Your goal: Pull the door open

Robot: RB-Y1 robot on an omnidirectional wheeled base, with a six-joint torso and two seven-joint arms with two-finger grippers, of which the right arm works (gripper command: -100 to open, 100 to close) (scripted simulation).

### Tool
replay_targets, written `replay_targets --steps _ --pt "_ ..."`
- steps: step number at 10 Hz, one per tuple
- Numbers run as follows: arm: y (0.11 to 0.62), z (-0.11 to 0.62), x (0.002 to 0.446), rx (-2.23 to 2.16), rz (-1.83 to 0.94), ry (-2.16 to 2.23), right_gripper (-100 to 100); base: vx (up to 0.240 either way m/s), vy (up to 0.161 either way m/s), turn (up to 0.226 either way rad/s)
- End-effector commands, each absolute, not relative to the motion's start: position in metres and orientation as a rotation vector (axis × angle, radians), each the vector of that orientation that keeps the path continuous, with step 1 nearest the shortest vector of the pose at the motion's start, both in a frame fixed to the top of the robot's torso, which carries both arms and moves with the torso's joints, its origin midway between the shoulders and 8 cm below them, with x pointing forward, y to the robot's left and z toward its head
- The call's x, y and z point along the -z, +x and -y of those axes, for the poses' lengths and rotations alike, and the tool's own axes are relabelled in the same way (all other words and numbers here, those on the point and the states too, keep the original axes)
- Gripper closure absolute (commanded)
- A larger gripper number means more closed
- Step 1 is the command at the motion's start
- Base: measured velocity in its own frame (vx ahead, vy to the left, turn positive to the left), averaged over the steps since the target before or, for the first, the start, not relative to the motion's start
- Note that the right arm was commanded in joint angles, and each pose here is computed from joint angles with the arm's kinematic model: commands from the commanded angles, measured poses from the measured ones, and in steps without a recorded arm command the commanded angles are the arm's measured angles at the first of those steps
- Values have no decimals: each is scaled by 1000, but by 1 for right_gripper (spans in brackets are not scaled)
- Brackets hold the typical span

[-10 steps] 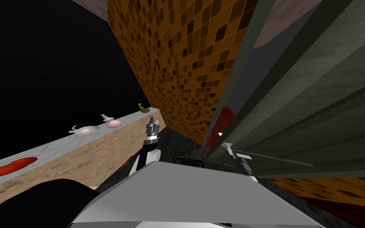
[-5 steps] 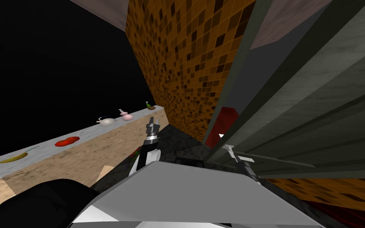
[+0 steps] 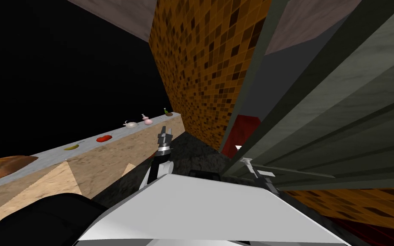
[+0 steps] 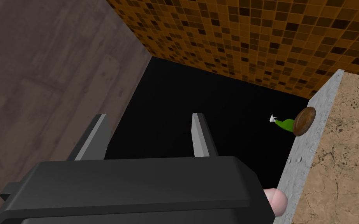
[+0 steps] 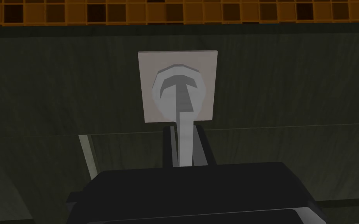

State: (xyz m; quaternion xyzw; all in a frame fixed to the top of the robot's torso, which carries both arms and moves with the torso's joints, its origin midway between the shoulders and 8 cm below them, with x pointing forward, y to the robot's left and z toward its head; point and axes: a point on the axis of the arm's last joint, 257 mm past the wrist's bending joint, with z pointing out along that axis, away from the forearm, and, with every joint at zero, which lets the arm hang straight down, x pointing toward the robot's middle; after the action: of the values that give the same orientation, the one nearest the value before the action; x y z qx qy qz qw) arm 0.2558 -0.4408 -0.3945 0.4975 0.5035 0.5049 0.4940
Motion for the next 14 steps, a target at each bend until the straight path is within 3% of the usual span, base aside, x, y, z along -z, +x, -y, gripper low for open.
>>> replay_targets --steps 1,14 --pt "251 443 393 -1225 -1225 1199 100 -227 -45 82" --pt "255 442 393 -1252 -1252 1182 100 -199 -52 135"
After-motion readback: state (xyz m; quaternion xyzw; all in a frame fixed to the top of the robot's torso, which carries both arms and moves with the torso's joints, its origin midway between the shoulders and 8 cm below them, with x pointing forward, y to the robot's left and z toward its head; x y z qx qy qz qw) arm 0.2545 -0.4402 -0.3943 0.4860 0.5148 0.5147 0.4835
